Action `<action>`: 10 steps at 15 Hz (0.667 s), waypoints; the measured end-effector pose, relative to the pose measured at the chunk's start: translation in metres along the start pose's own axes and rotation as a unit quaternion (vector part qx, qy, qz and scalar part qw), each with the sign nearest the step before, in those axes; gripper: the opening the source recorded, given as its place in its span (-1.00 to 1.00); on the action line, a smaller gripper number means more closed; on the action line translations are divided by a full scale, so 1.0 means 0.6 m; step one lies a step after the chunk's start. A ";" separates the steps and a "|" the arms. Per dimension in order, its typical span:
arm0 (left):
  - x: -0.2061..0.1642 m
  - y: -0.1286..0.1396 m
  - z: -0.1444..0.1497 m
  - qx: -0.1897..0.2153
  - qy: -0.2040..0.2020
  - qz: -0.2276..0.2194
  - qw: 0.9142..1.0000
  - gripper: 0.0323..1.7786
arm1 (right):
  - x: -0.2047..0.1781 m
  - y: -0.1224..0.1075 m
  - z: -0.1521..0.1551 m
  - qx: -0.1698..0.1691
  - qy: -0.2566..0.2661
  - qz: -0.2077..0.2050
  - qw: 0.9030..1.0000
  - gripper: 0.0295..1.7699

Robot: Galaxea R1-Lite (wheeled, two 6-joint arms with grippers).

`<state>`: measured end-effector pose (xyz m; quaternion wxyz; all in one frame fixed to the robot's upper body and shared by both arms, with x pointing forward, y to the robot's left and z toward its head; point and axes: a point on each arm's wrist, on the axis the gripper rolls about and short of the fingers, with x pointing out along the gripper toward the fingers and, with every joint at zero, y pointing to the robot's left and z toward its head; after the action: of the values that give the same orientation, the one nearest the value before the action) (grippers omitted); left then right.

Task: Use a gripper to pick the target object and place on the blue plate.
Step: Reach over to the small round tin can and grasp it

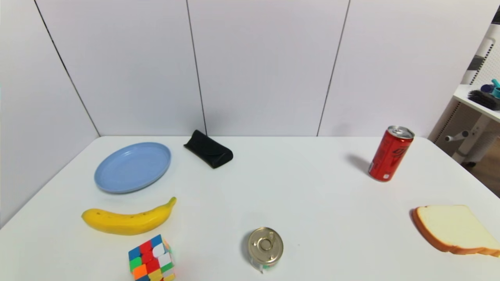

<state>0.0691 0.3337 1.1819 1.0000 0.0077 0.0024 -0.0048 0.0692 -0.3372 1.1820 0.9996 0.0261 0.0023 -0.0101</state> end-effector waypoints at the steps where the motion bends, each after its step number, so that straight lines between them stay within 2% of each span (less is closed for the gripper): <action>1: 0.000 0.000 0.000 0.000 0.000 0.000 1.000 0.90 | 0.000 0.000 0.000 0.000 0.000 0.000 1.000 0.92; 10: 0.000 0.000 0.000 0.000 0.000 0.000 1.000 0.90 | 0.000 0.000 0.000 0.000 0.000 0.000 1.000 0.92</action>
<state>0.0691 0.3337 1.1818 1.0000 0.0077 0.0026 -0.0048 0.0692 -0.3372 1.1820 0.9996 0.0259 0.0023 -0.0101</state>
